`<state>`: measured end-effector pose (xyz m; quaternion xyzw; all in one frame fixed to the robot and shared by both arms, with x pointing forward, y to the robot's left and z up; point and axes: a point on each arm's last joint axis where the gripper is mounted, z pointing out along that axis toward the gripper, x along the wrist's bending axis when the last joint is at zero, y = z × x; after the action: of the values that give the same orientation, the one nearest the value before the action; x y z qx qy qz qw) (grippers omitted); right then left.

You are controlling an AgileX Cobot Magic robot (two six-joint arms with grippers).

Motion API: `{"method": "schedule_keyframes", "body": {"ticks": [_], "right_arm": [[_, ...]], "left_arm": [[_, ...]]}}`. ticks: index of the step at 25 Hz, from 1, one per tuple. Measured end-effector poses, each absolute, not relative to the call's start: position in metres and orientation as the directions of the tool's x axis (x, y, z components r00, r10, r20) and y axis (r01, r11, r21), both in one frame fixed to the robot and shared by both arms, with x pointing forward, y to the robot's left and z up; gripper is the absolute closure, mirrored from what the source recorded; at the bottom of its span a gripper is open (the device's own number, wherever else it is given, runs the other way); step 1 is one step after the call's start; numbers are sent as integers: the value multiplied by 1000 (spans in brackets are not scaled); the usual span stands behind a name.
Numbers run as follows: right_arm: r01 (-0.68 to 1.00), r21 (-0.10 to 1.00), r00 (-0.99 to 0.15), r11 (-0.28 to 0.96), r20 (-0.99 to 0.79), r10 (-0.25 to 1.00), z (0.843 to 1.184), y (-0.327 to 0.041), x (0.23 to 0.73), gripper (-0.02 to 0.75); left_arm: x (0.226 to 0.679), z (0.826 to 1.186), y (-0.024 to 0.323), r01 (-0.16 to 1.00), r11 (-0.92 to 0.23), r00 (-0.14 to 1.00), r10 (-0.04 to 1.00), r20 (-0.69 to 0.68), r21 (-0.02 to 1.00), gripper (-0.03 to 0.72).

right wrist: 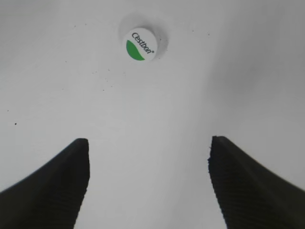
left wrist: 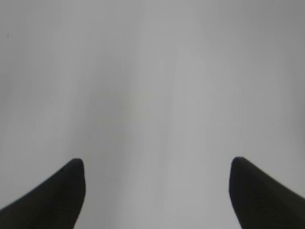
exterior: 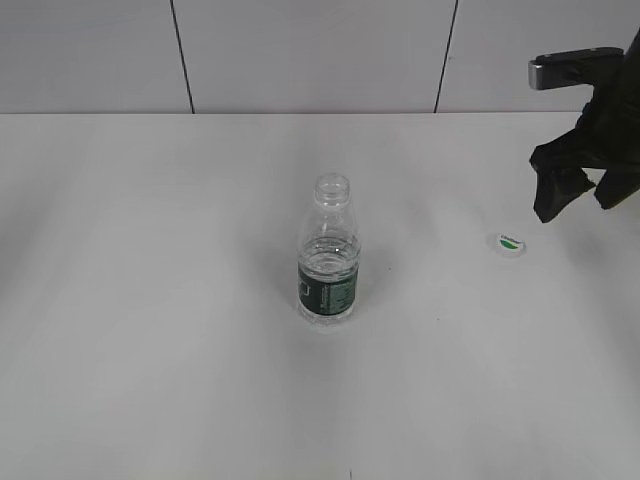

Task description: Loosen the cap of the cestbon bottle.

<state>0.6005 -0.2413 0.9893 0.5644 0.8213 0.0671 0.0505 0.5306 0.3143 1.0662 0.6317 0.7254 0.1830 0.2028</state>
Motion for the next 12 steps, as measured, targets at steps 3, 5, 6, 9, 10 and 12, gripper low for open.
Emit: {"method": "schedule_keyframes", "body": {"ticks": [3, 5, 6, 9, 10, 12], "right_arm": [[920, 167, -358, 354, -7, 934, 989, -241, 601, 146], [921, 166, -357, 353, -7, 934, 989, -241, 600, 146], [921, 166, -357, 353, -7, 934, 989, -241, 600, 146], [921, 170, -355, 351, -7, 935, 991, -241, 600, 146], [922, 175, -350, 346, -10, 937, 993, -242, 600, 146], [925, 182, -331, 332, -35, 943, 997, -244, 599, 146]], "left_arm": [[527, 1067, 315, 865, 92, -87, 996, -33, 493, 127], [524, 1071, 315, 863, 69, -68, 998, -20, 500, 127], [521, 1075, 315, 856, 61, -62, 998, -16, 514, 127], [511, 1092, 315, 823, 23, -31, 1000, 4, 567, 127], [507, 1097, 314, 813, -2, -10, 1000, 18, 582, 127], [499, 1107, 313, 789, -23, 7, 1000, 28, 614, 127]]}}
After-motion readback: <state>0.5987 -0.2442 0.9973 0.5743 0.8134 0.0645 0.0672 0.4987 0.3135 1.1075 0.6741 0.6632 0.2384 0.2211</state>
